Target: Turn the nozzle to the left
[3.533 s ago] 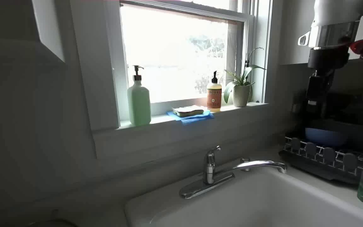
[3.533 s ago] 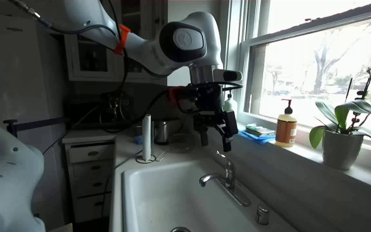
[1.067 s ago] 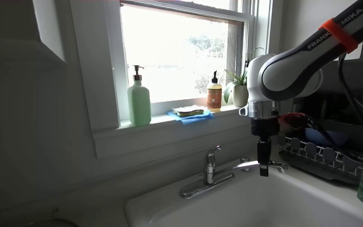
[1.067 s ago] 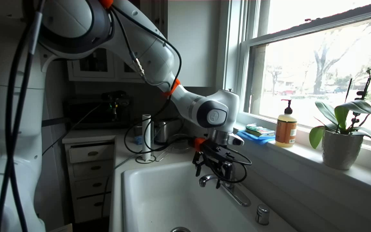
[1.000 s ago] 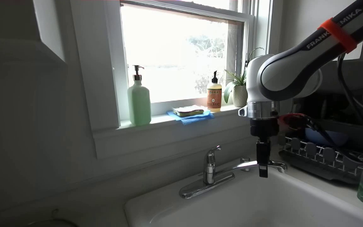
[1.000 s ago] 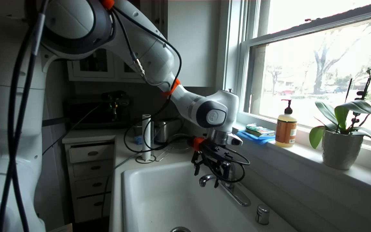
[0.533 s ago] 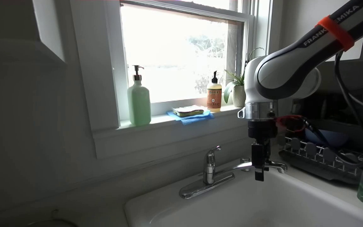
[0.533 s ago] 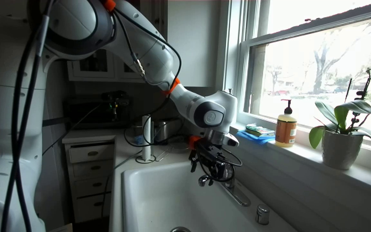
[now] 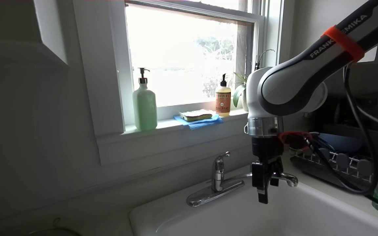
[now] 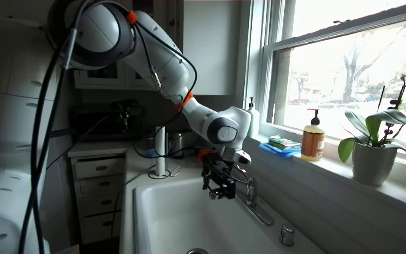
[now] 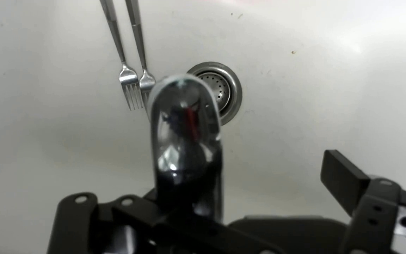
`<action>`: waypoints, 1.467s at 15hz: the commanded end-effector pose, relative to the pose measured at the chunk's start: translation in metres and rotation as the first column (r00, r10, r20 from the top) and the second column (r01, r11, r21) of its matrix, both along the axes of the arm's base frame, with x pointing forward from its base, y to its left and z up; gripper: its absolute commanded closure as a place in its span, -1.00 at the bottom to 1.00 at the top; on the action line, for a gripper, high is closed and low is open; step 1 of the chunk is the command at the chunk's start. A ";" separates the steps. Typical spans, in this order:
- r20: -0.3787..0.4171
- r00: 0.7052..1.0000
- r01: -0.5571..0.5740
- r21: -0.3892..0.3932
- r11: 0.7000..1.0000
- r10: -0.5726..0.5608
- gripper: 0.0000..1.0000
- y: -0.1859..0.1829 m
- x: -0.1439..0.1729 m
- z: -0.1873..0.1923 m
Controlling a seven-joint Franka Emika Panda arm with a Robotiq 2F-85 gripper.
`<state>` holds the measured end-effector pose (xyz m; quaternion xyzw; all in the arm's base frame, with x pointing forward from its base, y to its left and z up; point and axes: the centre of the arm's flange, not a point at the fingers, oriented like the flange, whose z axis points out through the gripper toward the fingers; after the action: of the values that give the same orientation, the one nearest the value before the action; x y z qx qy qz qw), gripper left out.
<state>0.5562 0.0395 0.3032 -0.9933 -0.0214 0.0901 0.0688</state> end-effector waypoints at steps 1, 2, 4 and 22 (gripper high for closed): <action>-0.029 0.997 0.076 -0.013 0.997 -0.076 -1.00 0.045 0.009 0.000; -0.029 0.995 0.097 -0.019 0.995 -0.097 -1.00 0.052 0.011 0.002; -0.022 0.991 0.132 -0.033 0.991 -0.133 -1.00 0.064 0.016 0.003; 0.059 0.940 0.337 -0.020 0.941 -0.336 -1.00 0.166 0.091 -0.003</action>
<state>0.6153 0.1790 0.3026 -0.9856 0.1407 0.0750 0.0568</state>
